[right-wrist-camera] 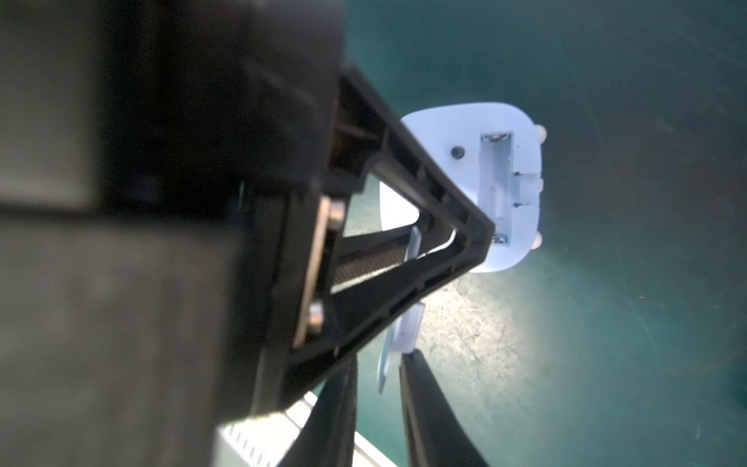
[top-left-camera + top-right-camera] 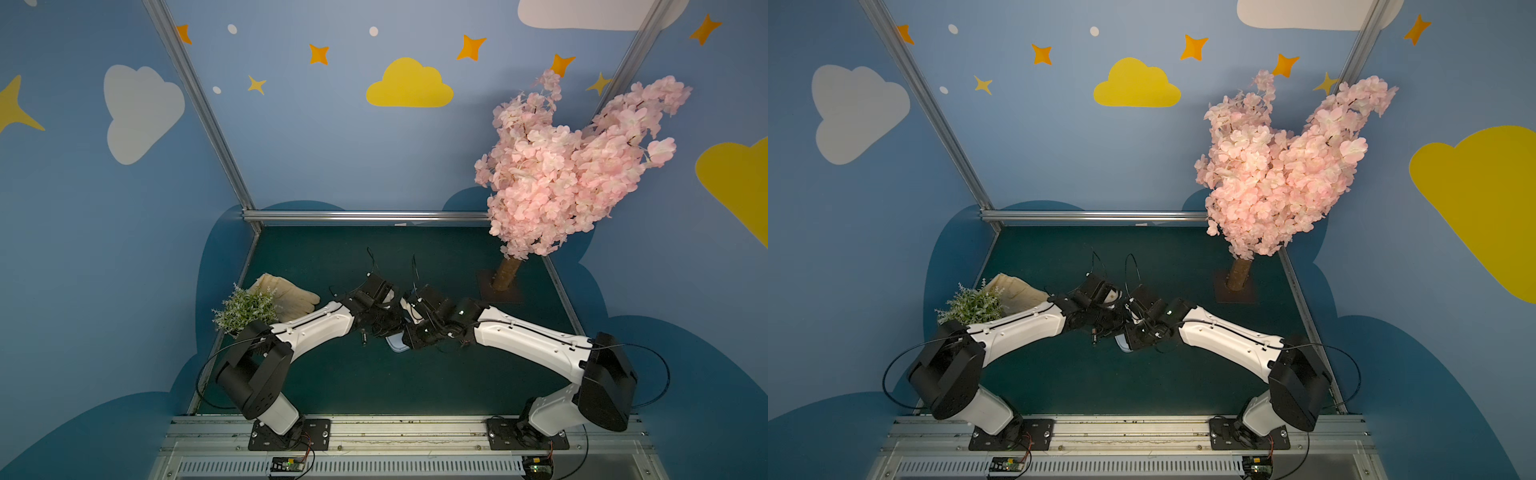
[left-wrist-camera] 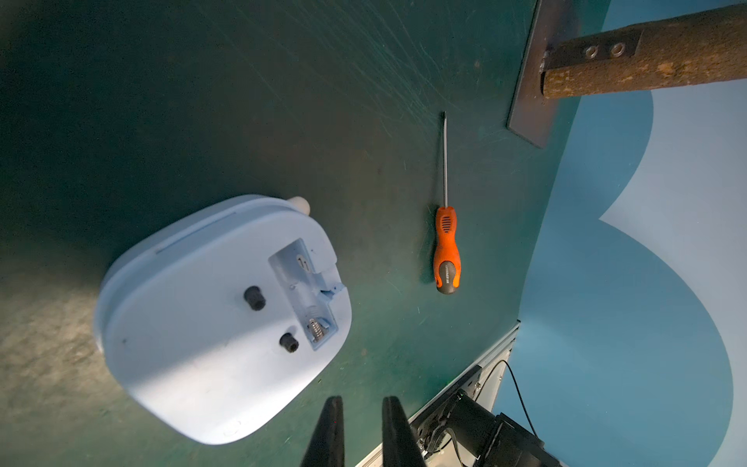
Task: Remove the battery from the alarm
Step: Pick up the cover from the center of the board.
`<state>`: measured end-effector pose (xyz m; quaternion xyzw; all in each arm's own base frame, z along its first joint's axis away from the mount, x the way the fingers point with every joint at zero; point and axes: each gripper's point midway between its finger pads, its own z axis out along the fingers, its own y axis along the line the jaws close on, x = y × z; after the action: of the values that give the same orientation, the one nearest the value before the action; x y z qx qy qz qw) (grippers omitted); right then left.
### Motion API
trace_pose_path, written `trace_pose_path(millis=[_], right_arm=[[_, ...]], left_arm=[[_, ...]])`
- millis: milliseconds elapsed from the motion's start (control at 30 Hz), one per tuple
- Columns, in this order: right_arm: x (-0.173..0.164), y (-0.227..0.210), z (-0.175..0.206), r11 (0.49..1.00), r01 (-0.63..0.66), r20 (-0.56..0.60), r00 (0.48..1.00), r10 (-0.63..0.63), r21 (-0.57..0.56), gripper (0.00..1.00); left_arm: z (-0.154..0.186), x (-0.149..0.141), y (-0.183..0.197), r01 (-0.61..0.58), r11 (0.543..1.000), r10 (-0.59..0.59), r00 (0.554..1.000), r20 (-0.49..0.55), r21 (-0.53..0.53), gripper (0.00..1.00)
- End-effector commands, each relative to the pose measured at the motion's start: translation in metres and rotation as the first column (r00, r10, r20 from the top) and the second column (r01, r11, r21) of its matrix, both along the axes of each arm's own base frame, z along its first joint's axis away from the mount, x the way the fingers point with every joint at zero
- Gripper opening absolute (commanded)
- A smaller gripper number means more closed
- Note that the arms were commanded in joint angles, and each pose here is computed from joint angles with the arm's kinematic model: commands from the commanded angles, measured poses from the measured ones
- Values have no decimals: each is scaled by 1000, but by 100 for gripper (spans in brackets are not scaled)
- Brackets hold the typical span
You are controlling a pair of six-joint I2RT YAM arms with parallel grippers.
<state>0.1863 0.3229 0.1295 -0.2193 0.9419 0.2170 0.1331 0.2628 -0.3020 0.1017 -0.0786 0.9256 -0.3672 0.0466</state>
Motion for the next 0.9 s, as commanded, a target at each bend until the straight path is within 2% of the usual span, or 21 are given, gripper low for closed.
trace_pose_path(millis=[0, 867], right_arm=[[10, -4, 7, 998, 30, 63, 998, -27, -60, 25], [26, -2, 1, 990, 45, 115, 993, -30, -134, 20]], left_arm=[[2, 2, -3, 2, 1000, -2, 1000, 1, 7, 15], [5, 0, -9, 8, 1000, -9, 1000, -6, -24, 15]])
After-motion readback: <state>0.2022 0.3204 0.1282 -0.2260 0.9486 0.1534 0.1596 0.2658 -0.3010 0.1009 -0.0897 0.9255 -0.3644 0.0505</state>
